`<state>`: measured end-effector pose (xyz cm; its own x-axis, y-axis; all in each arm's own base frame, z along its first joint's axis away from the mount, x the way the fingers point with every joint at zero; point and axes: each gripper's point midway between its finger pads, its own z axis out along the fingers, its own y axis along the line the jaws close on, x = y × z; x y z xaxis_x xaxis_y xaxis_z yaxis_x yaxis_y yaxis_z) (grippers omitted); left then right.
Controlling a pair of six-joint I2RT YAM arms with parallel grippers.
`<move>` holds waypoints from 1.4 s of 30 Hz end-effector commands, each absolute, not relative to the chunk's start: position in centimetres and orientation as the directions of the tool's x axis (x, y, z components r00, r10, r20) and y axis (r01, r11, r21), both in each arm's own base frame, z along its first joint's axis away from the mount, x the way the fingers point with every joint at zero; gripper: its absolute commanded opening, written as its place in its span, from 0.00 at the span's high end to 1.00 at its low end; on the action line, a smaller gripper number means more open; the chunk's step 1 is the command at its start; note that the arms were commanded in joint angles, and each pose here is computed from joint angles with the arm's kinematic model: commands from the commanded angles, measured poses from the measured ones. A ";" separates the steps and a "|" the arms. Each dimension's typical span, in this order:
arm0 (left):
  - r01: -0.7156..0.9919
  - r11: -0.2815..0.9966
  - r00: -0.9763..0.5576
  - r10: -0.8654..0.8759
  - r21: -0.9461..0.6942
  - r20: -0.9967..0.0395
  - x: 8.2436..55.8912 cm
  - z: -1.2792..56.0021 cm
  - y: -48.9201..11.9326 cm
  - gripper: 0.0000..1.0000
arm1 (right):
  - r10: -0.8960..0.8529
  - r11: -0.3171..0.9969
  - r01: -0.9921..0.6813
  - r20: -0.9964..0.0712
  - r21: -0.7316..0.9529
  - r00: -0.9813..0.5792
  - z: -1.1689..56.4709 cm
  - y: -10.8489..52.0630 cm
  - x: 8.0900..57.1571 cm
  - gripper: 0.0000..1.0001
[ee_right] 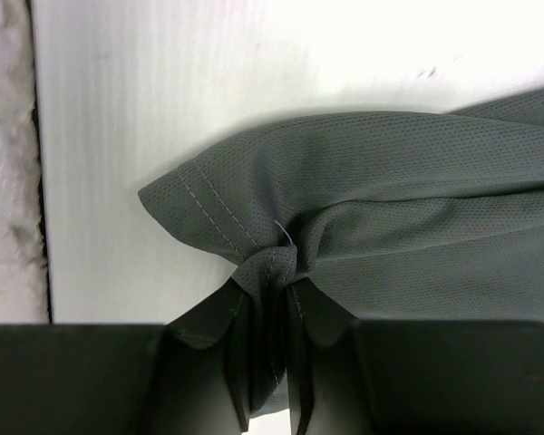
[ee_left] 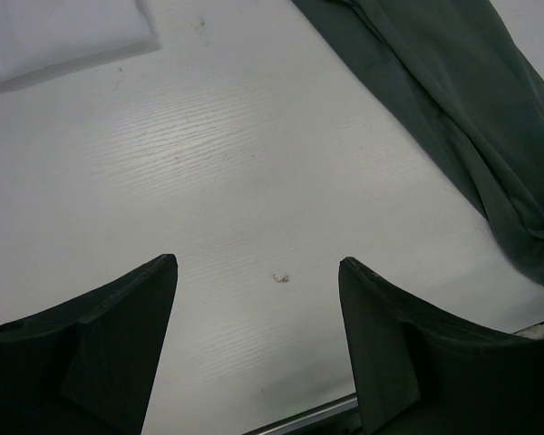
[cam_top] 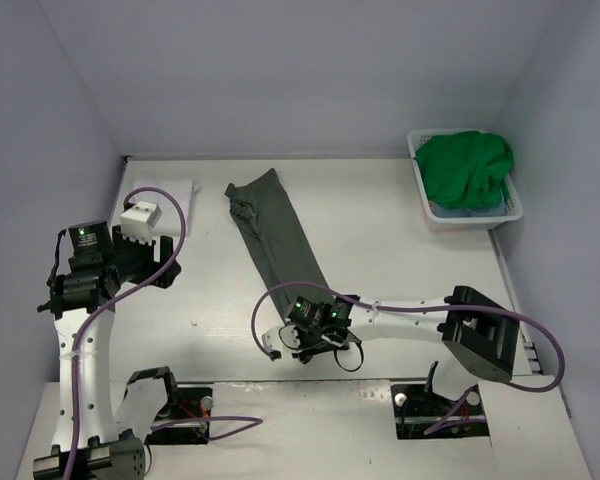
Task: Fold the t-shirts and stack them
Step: Grab the bottom of the folded rectangular tshirt with right arm, then fold the folded rectangular tshirt in 1/3 of the way
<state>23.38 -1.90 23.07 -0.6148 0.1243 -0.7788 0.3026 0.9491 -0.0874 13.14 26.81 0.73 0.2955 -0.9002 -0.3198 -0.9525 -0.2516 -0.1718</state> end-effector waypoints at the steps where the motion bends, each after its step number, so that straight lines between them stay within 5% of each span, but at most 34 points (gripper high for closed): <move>1: 0.313 0.947 -0.554 0.120 -0.072 -0.824 24.1 24.9 -1.9 0.33 | -0.907 -0.276 -0.953 -0.294 -0.123 0.300 2.5 25.9 12.2 0.88; 19: 0.324 0.942 -0.548 0.116 -0.082 -0.829 24.0 24.9 -2.1 0.33 | -0.801 -0.333 -0.898 -0.416 -0.289 0.430 10.5 28.5 13.4 0.94; 42: 0.301 0.946 -0.541 0.063 -0.123 -0.838 23.8 25.0 -1.8 0.33 | -0.735 -0.329 -0.863 -0.470 -0.383 0.488 13.7 33.8 26.3 0.92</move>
